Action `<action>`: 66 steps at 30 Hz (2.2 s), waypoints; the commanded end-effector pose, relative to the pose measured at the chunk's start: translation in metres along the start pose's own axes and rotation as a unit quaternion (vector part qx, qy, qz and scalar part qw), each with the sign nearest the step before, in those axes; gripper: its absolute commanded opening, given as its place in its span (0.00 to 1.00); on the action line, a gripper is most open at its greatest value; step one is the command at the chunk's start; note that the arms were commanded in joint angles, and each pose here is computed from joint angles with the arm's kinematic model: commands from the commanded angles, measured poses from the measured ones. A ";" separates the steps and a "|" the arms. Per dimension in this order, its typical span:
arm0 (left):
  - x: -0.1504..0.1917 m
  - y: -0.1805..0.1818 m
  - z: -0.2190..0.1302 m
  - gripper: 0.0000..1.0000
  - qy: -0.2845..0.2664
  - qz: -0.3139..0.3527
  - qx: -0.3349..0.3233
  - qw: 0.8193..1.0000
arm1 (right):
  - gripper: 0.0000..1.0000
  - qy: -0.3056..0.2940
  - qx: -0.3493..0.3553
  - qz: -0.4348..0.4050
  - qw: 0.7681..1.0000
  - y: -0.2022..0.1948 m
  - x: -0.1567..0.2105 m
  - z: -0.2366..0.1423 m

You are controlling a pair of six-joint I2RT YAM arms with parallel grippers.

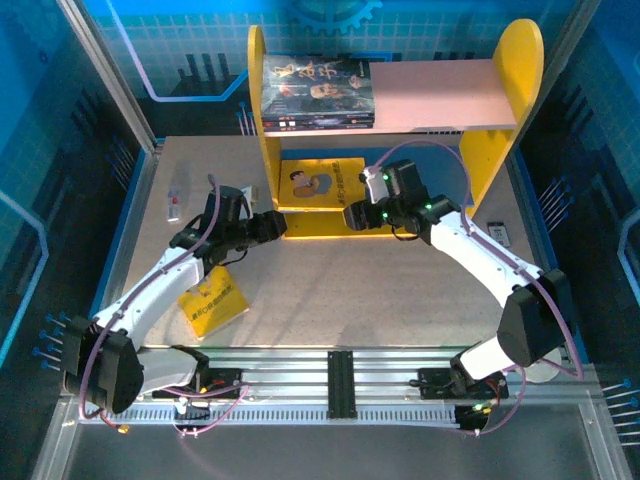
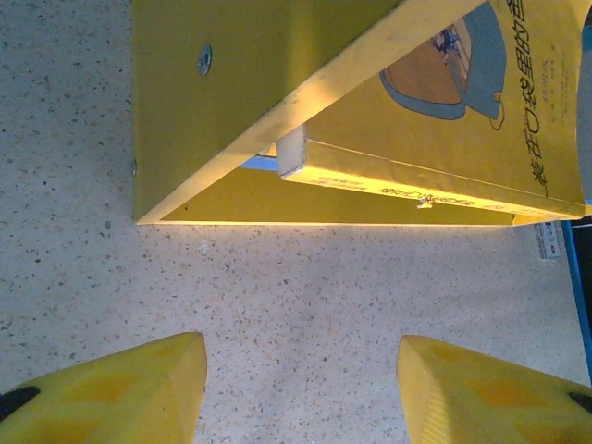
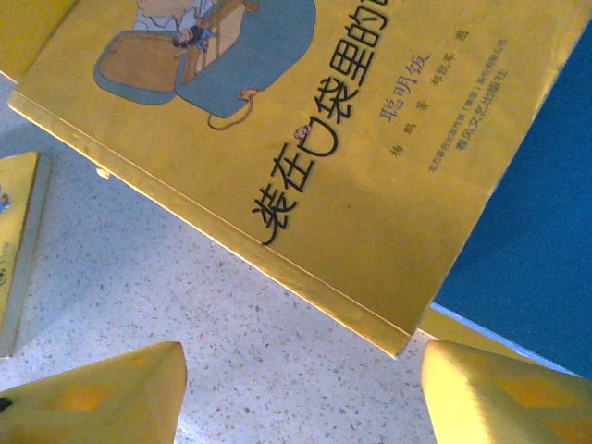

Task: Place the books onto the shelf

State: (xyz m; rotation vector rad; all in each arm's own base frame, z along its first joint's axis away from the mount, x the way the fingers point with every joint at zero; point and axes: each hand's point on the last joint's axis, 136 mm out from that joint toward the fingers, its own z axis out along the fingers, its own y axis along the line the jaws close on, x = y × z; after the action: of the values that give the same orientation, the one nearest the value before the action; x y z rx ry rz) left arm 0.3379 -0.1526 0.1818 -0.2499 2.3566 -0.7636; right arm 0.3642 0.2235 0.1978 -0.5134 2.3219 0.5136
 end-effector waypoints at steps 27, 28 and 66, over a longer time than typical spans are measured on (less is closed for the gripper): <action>-0.020 -0.011 0.017 0.56 -0.002 0.016 0.015 1.000 | 0.61 0.019 0.041 -0.034 0.998 -0.009 0.003 0.016; -0.020 -0.011 0.017 0.56 -0.002 0.015 0.014 1.000 | 0.61 0.019 0.042 -0.034 0.998 -0.009 0.002 0.017; -0.023 -0.011 0.018 0.55 -0.001 0.022 0.010 1.000 | 0.52 0.018 0.048 -0.042 0.998 -0.012 -0.017 0.034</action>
State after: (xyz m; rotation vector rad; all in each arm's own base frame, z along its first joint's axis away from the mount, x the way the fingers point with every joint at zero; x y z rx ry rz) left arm 0.3610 -0.1611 0.1789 -0.2170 2.3623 -0.7574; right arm 0.3932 0.2233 0.1740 -0.5504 2.3740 0.3457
